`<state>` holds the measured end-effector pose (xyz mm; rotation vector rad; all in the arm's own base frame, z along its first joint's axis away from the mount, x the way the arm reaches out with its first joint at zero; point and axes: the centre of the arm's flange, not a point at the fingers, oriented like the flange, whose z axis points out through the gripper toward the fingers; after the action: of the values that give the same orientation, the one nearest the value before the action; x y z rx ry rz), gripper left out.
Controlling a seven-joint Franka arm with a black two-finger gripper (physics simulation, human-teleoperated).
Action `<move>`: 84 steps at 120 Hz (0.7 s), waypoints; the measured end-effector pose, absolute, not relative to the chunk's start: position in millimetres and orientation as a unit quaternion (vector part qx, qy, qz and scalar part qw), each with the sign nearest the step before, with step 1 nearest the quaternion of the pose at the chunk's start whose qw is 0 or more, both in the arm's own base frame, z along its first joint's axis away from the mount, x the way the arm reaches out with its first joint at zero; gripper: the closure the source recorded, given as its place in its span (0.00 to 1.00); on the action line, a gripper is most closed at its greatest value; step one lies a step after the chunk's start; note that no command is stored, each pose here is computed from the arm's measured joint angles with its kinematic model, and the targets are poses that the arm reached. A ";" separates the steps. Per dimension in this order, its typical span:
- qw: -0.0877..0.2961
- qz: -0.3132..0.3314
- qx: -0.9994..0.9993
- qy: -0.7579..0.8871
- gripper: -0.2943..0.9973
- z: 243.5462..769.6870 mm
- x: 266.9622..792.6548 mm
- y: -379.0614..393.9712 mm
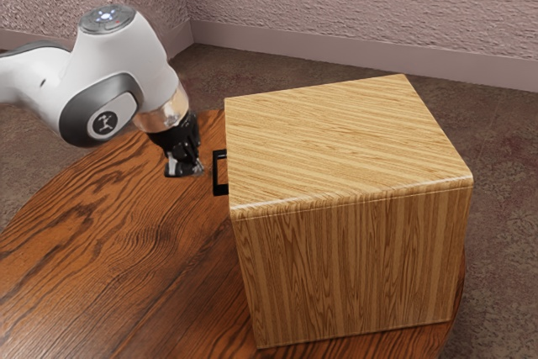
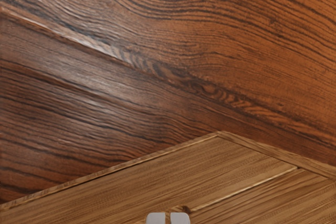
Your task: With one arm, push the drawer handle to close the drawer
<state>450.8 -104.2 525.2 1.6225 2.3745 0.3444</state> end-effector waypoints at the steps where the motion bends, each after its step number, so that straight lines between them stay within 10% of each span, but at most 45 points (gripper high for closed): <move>1: 0.122 0.119 0.553 0.815 0.84 527.4 448.7 -101.0; 38: 0.089 0.071 0.481 0.869 0.41 631.4 451.3 41.1; 84: -0.014 0.009 0.567 0.823 0.26 579.6 468.1 43.8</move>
<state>468.1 43.8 579.6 1.7980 2.6091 0.0283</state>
